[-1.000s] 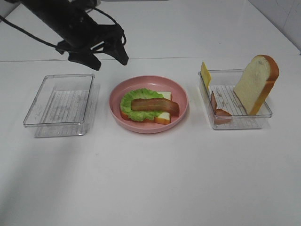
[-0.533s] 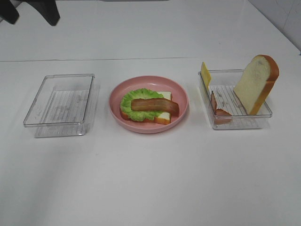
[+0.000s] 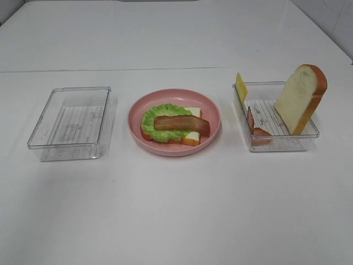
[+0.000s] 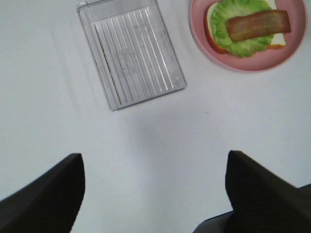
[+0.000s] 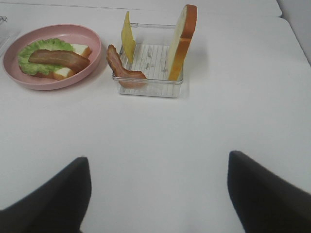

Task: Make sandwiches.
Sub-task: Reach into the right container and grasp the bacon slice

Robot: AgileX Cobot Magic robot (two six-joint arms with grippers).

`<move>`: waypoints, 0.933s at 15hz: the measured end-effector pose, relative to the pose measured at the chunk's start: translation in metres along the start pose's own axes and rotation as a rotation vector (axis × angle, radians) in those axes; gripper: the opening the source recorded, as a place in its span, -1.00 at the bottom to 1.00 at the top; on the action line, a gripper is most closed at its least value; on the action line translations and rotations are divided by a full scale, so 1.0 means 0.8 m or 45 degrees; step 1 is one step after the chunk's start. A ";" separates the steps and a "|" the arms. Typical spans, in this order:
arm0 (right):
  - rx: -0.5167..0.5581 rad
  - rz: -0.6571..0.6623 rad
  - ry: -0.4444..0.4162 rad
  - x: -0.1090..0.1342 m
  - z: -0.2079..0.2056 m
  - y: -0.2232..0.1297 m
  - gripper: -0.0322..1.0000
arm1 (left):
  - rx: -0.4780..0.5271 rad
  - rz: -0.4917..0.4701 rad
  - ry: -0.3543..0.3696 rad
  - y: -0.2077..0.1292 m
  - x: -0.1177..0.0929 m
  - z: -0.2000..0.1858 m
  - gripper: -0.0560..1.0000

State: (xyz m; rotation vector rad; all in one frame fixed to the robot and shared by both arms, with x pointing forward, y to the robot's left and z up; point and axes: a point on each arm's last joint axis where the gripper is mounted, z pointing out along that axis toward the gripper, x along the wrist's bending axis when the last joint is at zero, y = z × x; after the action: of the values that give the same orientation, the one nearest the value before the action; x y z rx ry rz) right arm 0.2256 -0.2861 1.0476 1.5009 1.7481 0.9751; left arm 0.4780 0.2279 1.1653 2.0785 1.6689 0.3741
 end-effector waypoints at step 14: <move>0.000 0.000 0.000 0.000 0.000 0.000 0.49 | -0.564 0.035 0.008 -0.280 0.023 -0.086 0.53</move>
State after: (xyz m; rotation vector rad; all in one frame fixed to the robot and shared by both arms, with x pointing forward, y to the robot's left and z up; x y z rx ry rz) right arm 0.2256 -0.2861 1.0476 1.5009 1.7481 0.9751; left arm 0.2591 0.2960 1.1117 1.7702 1.4055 0.6907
